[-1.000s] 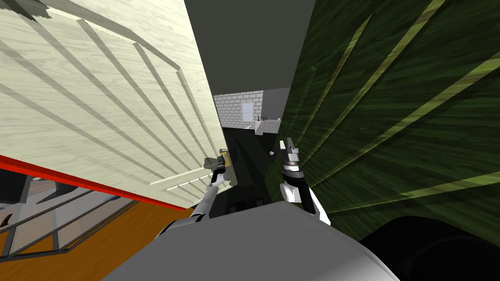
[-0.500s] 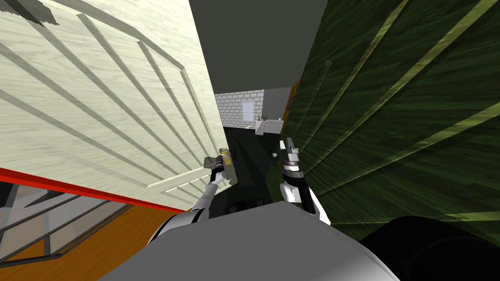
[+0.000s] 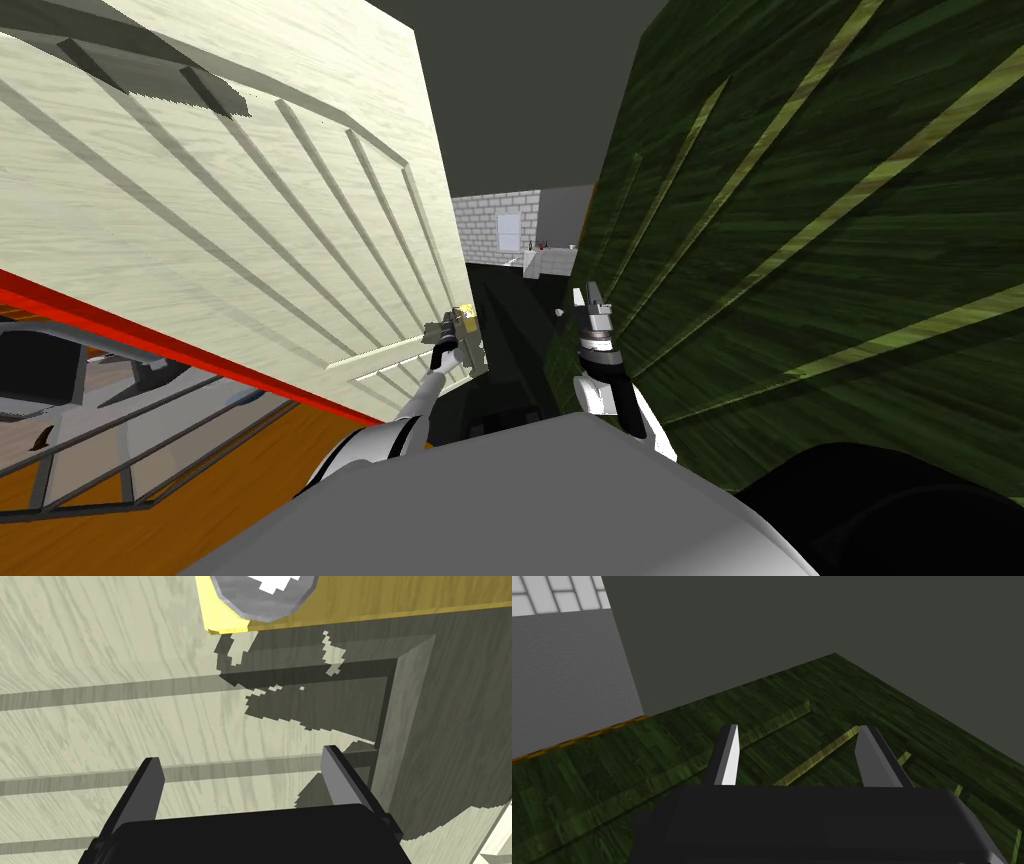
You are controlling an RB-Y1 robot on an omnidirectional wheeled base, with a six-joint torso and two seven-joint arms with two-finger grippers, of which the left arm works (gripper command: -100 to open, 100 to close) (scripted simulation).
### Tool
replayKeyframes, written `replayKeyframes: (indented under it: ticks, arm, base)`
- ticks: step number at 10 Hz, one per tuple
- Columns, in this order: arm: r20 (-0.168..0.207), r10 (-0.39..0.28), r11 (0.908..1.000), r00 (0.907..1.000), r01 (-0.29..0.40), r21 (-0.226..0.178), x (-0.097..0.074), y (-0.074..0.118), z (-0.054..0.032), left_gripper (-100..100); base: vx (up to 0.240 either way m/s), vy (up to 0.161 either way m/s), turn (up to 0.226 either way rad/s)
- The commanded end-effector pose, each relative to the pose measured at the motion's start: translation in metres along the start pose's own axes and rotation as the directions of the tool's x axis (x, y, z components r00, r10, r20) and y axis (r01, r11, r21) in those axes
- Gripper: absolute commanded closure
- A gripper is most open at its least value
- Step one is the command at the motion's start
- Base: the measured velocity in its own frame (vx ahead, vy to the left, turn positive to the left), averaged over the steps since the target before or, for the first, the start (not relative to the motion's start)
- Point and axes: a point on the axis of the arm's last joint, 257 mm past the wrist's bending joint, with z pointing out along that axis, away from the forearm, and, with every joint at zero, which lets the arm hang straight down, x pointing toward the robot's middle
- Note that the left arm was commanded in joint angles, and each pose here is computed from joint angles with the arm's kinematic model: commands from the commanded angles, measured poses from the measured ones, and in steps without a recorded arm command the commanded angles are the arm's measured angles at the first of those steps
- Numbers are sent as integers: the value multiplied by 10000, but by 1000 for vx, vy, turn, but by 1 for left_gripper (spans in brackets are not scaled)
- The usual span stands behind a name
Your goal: Push the door open
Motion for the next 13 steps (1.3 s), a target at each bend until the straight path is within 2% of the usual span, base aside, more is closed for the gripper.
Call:
replayKeyframes:
  ticks: [1, 6, 10, 11, 12, 13]
  arm:
    - [116, -10, 10000, 9999, 10, -7, -6, -4, 29, -100]
    - [283, -140, 9998, 9995, 143, -120, 86, 9, 61, -100]
    - [319, -343, 9990, 9989, 352, -276, 256, 32, 41, -100]
    - [298, -480, 9981, 9984, 491, -381, 378, 48, 12, -100]
    - [298, -480, 9981, 9984, 491, -381, 378, 48, 12, -100]
    - [246, -633, 9967, 9977, 645, -498, 520, 66, -30, -100]
  base:
    - [-98, 17, 7]
    - [-92, 8, 1]
    - [-87, -32, -5]
    - [-88, -75, -22]
    - [-77, -74, -11]
    - [-96, -148, -57]
